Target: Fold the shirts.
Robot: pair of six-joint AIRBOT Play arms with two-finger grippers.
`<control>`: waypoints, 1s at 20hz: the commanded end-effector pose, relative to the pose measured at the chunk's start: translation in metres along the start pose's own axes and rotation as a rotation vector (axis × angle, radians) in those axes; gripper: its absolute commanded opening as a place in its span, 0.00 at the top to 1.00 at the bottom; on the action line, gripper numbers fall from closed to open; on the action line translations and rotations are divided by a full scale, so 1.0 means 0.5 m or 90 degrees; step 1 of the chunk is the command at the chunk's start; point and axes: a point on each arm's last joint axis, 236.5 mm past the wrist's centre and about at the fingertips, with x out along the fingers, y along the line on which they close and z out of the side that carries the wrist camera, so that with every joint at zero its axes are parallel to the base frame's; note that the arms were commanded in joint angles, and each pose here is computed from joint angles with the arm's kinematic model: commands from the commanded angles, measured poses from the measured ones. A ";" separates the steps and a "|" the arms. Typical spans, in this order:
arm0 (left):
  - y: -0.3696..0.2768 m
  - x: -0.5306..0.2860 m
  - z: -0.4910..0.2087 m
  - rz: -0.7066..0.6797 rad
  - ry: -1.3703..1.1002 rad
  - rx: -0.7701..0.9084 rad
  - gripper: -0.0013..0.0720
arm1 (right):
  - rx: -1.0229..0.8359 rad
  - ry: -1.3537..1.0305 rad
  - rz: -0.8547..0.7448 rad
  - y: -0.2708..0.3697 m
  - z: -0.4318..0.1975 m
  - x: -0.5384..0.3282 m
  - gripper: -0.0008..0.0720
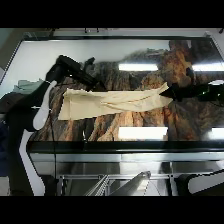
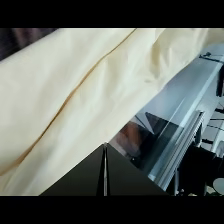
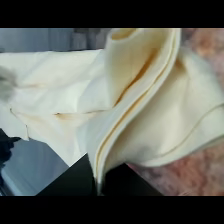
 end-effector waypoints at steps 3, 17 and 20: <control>-0.005 0.167 -0.014 0.010 0.026 -0.010 0.97 | -0.016 -0.015 0.026 0.042 0.014 -0.070 0.96; -0.205 -0.064 0.011 -0.116 -0.034 0.114 0.96 | -0.154 -0.026 0.162 0.360 -0.017 -0.038 0.96; -0.097 -0.298 -0.016 -0.007 -0.133 0.097 0.96 | -0.214 -0.026 0.144 0.463 -0.056 0.122 0.96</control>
